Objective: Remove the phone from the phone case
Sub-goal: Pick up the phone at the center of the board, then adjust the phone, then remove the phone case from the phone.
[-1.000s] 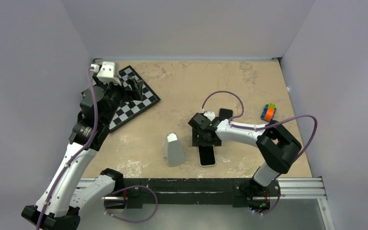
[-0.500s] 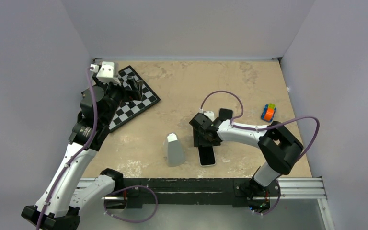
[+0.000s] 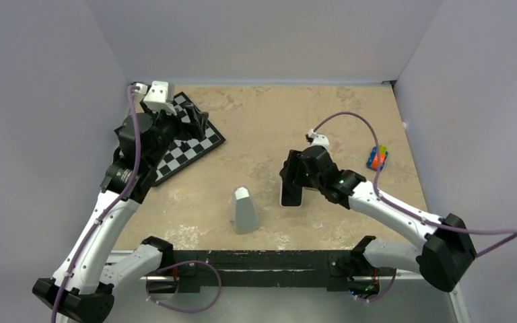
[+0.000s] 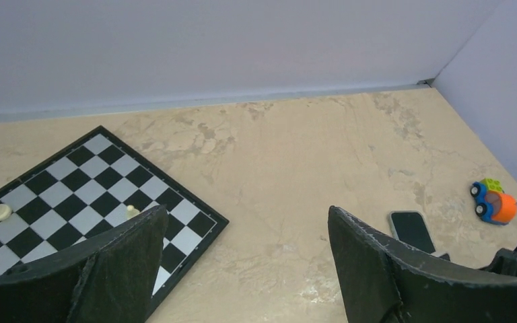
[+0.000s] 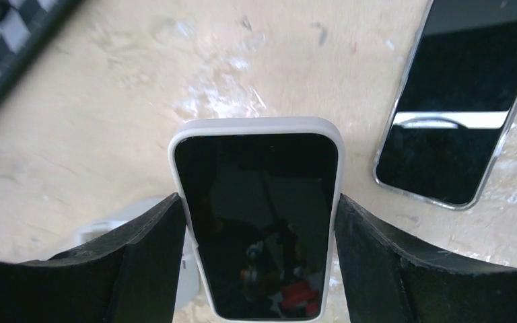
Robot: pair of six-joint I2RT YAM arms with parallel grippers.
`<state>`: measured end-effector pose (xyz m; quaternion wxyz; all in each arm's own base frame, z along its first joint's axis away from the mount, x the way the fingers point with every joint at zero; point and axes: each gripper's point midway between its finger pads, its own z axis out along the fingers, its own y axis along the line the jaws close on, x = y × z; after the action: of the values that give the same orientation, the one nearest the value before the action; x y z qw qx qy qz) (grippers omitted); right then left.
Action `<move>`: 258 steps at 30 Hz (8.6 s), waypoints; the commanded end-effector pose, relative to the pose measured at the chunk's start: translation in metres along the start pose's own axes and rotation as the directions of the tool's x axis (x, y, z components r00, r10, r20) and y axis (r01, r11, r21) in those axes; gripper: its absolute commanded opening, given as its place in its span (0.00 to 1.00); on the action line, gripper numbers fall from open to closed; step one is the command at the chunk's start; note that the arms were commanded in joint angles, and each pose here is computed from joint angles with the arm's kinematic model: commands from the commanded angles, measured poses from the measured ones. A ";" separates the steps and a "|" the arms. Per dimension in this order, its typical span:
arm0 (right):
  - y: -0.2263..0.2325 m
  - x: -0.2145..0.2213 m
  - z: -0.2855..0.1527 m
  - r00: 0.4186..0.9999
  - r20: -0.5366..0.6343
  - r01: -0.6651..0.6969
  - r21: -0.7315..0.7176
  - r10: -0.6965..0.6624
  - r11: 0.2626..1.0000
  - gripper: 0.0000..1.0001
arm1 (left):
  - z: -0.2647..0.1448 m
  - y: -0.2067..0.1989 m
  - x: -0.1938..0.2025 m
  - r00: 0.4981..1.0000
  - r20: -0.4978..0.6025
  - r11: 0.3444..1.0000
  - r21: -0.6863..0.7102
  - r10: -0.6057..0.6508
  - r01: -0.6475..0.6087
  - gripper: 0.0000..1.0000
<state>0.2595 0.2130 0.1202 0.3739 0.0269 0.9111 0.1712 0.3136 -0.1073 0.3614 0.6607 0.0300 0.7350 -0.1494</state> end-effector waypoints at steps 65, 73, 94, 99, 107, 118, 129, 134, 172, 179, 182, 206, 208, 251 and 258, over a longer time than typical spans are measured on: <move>0.068 -0.134 -0.161 0.864 0.472 0.448 -0.560 -0.176 0.697 0.97 | -0.052 -0.214 0.056 0.923 -0.336 0.466 0.857 0.186 0.218 0.00; 0.104 -0.110 -0.197 0.865 0.479 0.500 -0.788 -0.152 0.360 0.79 | -0.071 -0.220 0.043 0.913 -0.364 0.324 0.900 0.186 0.293 0.00; 0.116 -0.187 -0.165 0.956 0.261 0.176 -0.874 0.132 0.452 0.00 | -0.019 -0.153 0.013 0.978 -0.208 0.733 0.663 -0.014 0.151 0.58; 0.109 -0.205 -0.144 0.952 0.293 0.219 -0.857 0.091 0.466 0.00 | -0.002 -0.118 0.012 0.972 -0.216 0.851 0.491 -0.089 0.186 0.56; 0.115 -0.221 -0.140 0.956 0.290 0.239 -0.861 0.047 0.449 0.00 | -0.016 -0.106 0.033 0.914 -0.310 0.850 0.375 -0.262 0.371 0.72; 0.132 -0.222 -0.159 0.983 0.182 0.170 -0.948 0.019 0.270 0.00 | -0.013 -0.127 0.021 0.869 -0.348 0.750 0.450 -0.353 0.485 0.50; 0.130 -0.207 -0.175 0.978 0.203 0.206 -0.948 -0.039 0.241 0.00 | -0.014 -0.153 0.009 0.892 -0.371 0.664 0.602 -0.259 0.444 0.41; 0.130 -0.204 -0.178 0.978 0.205 0.210 -0.950 -0.048 0.231 0.00 | -0.020 -0.165 0.003 0.915 -0.359 0.609 0.689 -0.184 0.392 0.31; 0.168 -0.208 -0.266 1.000 -0.025 -0.026 -0.989 -0.013 -0.148 0.00 | -0.062 -0.211 -0.044 1.000 0.008 -0.062 0.998 0.001 -0.008 0.00; 0.151 -0.229 -0.230 0.984 0.143 0.138 -0.989 0.108 0.053 0.00 | -0.026 -0.182 -0.015 0.993 -0.098 0.439 0.891 -0.071 0.119 0.64; 0.152 -0.234 -0.220 0.978 0.174 0.162 -0.981 0.112 0.106 0.00 | -0.028 -0.171 -0.004 0.984 -0.164 0.525 0.833 -0.064 0.173 0.80; 0.164 -0.210 -0.215 0.939 0.321 0.339 -0.925 -0.124 0.173 0.00 | -0.023 -0.197 -0.012 0.944 -0.319 0.504 0.803 -0.088 0.318 0.72; 0.164 -0.210 -0.213 0.943 0.310 0.328 -0.929 -0.122 0.175 0.00 | -0.027 -0.202 -0.011 0.939 -0.338 0.475 0.816 -0.071 0.329 0.66; 0.214 -0.172 -0.190 0.988 0.137 0.139 -0.990 -0.067 0.038 0.00 | -0.013 -0.175 -0.073 0.842 -0.296 0.568 0.633 -0.451 0.527 0.47; 0.207 -0.158 -0.188 0.969 0.190 0.202 -0.977 -0.156 0.064 0.00 | -0.012 -0.177 -0.078 0.878 -0.374 0.612 0.631 -0.299 0.477 0.59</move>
<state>0.2445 0.3333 0.3938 0.2800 -0.2801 0.5813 0.7108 0.2753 -0.2619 0.4597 0.4630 0.0891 0.6751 -0.5674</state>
